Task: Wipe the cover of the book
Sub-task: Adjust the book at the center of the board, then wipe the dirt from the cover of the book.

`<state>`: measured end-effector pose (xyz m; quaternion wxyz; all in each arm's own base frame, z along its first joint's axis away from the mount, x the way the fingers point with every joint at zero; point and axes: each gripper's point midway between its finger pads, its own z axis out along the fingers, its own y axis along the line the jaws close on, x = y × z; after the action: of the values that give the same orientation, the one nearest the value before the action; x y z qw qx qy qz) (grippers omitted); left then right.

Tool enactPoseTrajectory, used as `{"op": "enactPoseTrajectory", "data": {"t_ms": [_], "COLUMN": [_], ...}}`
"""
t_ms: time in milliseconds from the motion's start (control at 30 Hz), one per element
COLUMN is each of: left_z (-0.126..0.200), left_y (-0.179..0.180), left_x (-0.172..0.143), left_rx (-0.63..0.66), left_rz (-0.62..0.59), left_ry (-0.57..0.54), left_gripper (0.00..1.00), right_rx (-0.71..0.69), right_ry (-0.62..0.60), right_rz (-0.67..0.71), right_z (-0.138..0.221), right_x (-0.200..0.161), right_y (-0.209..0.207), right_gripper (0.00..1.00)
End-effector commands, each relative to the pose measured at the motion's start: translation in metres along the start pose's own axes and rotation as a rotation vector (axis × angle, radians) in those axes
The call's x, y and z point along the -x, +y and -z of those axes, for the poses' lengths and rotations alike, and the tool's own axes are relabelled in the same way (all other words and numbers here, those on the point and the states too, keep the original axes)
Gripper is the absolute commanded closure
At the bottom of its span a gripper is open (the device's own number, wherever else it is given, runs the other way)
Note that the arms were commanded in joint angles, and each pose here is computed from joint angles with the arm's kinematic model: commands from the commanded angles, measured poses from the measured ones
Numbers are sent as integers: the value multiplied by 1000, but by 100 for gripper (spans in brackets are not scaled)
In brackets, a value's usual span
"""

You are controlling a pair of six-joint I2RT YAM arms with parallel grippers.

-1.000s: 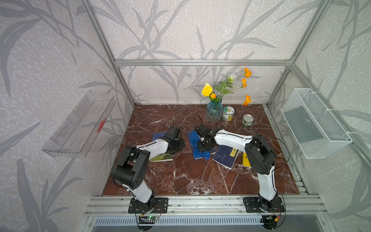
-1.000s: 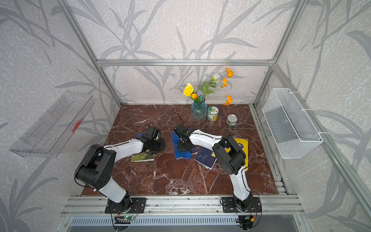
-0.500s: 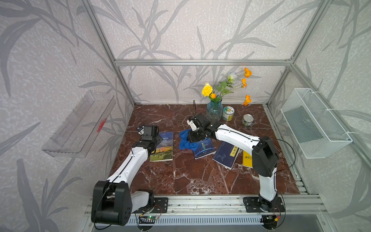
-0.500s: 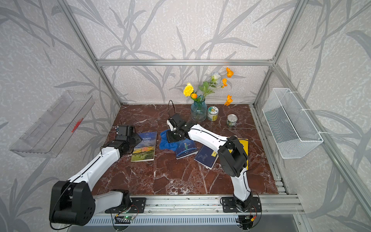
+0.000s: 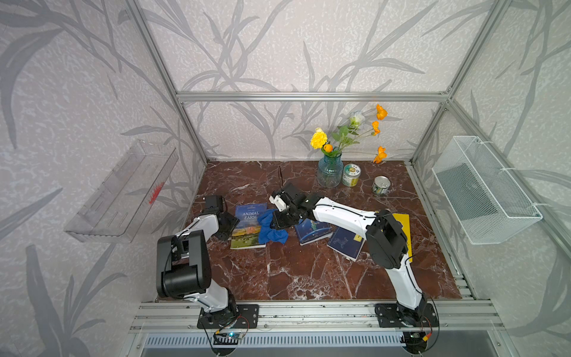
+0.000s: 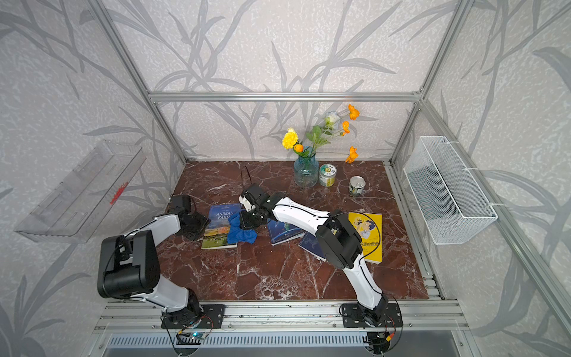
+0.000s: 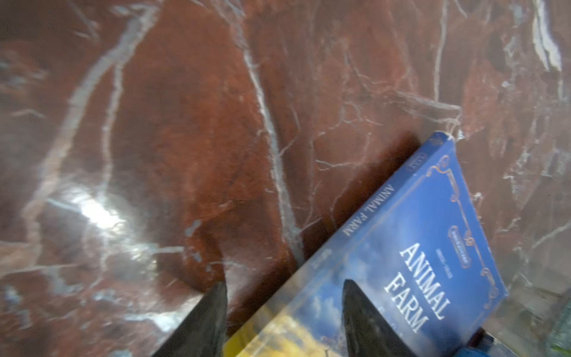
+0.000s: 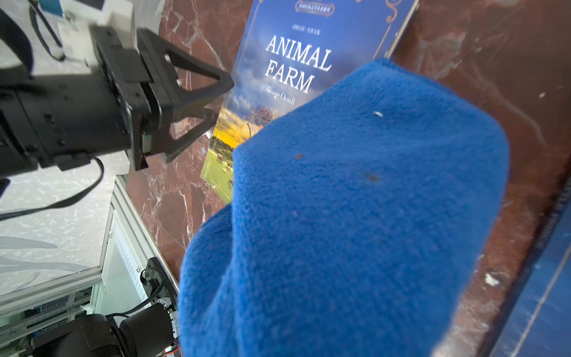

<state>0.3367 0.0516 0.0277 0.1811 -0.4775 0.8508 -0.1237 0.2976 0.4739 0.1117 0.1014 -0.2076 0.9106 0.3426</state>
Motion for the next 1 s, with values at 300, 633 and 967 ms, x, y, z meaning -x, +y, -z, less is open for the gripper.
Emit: {"op": "enactPoseTrajectory", "data": {"t_ms": [300, 633, 967], "left_z": [-20, -23, -20], "left_y": [-21, -5, -15], "left_x": [-62, -68, -77], "left_rx": [1, 91, 57], "left_rz": [-215, -356, -385], "left_ry": [96, 63, 80], "left_gripper": [57, 72, 86], "right_rx": [-126, -240, -380], "right_ry": [17, 35, 130], "right_rz": [9, 6, -39], "right_z": [19, -4, -84], "right_x": [-12, -6, 8], "right_y": [-24, -38, -92], "right_gripper": [100, 100, 100]}}
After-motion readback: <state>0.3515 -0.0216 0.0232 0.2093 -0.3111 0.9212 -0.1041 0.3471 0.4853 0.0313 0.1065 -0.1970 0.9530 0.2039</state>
